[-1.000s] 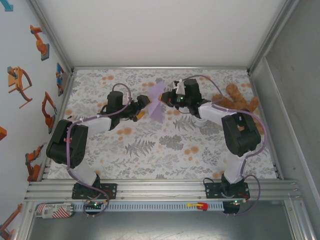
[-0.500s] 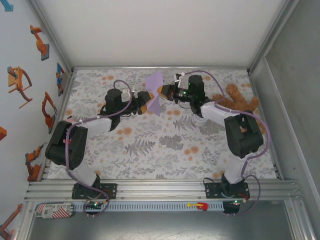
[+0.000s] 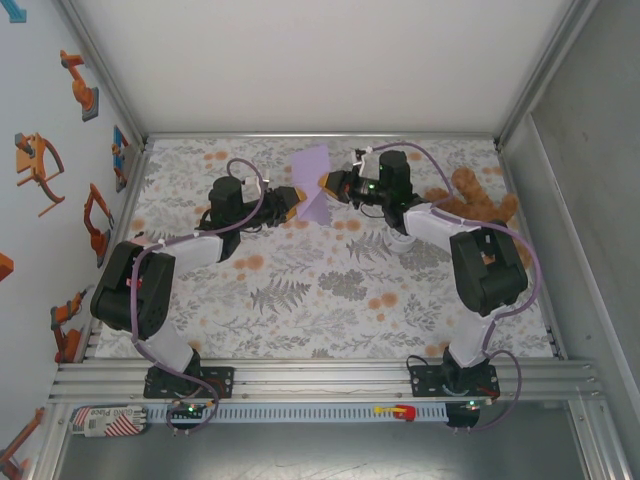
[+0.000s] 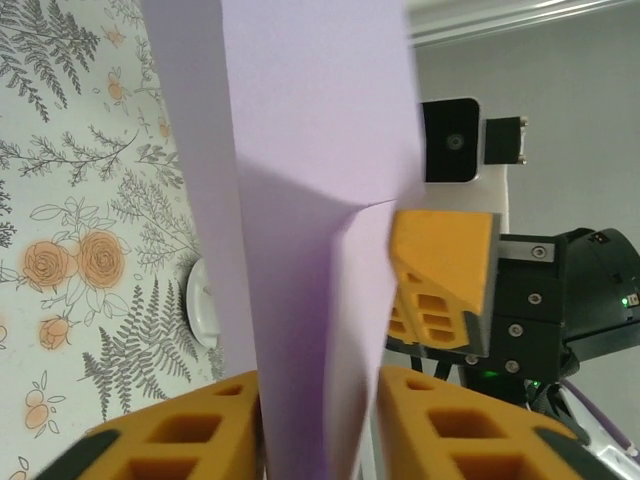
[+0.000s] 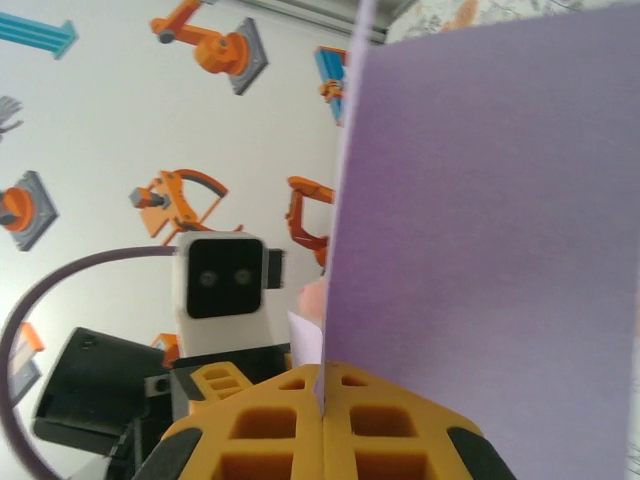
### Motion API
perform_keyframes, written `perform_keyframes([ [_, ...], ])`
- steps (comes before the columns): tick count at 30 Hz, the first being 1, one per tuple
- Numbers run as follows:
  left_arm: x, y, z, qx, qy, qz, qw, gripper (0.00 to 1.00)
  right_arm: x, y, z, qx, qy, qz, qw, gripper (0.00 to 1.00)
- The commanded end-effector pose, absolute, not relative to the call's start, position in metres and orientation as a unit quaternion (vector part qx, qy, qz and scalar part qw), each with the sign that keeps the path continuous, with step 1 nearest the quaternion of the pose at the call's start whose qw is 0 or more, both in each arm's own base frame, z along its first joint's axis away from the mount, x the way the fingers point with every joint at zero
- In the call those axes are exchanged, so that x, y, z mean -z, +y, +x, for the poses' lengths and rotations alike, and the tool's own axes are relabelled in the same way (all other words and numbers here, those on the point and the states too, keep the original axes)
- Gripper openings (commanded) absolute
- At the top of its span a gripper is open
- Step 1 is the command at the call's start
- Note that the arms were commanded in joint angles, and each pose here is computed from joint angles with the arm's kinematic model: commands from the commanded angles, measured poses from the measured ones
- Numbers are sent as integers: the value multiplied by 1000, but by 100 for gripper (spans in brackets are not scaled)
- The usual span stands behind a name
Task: Fold a paper plane with a square sheet of paper (pick it up from the middle)
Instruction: Turn over the paper at the center of the table.
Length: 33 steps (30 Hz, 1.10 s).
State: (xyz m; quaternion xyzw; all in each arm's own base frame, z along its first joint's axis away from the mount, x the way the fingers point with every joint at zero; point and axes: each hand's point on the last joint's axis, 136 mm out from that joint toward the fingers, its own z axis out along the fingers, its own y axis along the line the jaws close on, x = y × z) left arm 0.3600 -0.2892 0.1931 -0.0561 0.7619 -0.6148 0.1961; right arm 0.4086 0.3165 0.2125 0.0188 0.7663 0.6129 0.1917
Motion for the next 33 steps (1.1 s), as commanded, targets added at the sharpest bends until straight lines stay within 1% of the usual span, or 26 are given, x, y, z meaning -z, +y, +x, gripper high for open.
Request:
perform_keyframes([
  [1,-225,-291,358,630,742,-22,225,27,-219,310,406,-590,779,6,211,1],
  [5,-232,-291,359,633,738,-17,232,18,-220,308,405,-578,788,3,214,7],
  [8,-230,-291,359,629,742,-17,231,13,-221,306,405,-572,791,0,219,16],
  [14,-212,-283,359,592,773,-28,226,9,-202,286,406,-499,834,7,237,34],
  [17,-197,-273,356,541,809,-28,227,8,-190,266,409,-434,863,16,257,39],
  [20,-177,-251,351,439,868,-25,230,8,-183,241,411,-362,888,28,282,42],
  [22,-167,-226,346,332,914,-23,232,8,-181,223,414,-318,898,38,302,42],
  [26,-169,-187,338,154,956,9,249,8,-185,206,416,-273,904,47,327,42],
  [28,-173,-171,338,72,963,23,258,8,-184,197,417,-254,905,64,336,38],
  [33,-181,-147,345,-77,960,41,267,7,-183,175,418,-217,898,109,368,36],
])
